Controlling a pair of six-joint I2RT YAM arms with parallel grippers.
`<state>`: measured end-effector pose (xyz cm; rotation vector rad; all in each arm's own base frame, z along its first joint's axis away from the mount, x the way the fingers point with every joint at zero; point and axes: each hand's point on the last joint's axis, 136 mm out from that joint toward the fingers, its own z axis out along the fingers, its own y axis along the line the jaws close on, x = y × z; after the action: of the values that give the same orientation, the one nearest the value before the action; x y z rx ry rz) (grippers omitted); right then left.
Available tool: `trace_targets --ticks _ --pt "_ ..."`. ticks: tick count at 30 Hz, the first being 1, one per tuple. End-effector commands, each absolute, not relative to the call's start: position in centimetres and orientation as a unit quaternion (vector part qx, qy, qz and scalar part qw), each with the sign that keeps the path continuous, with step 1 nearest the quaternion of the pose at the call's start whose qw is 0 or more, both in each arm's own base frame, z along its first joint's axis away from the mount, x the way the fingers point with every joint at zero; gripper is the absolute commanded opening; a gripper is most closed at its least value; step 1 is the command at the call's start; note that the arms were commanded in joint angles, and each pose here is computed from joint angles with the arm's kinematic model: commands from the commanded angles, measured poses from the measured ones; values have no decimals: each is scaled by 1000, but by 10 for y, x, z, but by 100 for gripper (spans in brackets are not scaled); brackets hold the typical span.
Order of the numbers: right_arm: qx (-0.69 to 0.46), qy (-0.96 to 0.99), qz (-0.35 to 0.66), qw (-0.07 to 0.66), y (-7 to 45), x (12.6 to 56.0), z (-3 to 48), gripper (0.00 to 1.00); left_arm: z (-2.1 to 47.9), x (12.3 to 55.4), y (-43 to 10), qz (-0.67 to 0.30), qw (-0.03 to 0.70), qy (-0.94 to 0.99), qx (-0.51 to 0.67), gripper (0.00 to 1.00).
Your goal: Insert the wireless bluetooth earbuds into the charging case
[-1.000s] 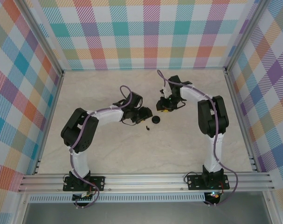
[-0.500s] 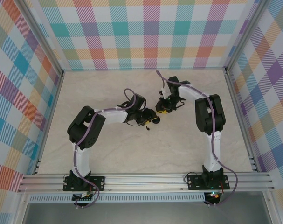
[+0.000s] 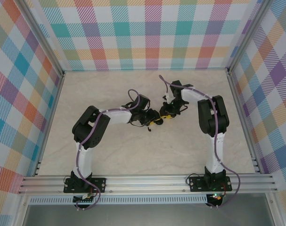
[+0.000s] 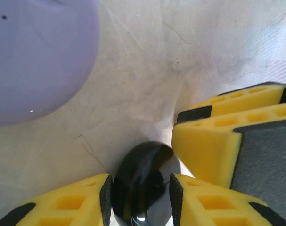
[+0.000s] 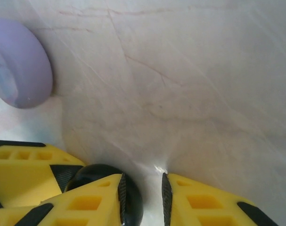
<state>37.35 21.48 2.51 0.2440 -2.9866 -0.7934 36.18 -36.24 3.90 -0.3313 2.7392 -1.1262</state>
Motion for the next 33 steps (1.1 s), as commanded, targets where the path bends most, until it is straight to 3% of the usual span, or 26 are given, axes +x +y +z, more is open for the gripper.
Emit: trace_targets --ticks 1,15,22,33 --pt "64 -966 -251 1 206 374 48 30 40 362 -366 -371 81 919 -105 38" --pt "16 -954 -300 -9 204 363 68 31 43 358 -354 -349 92 928 -90 50" --pt "6 -943 -332 1 211 352 61 30 45 358 -354 -373 90 919 -90 49" --pt "-4 -934 -357 15 218 349 54 29 37 356 -351 -379 80 916 -105 41"
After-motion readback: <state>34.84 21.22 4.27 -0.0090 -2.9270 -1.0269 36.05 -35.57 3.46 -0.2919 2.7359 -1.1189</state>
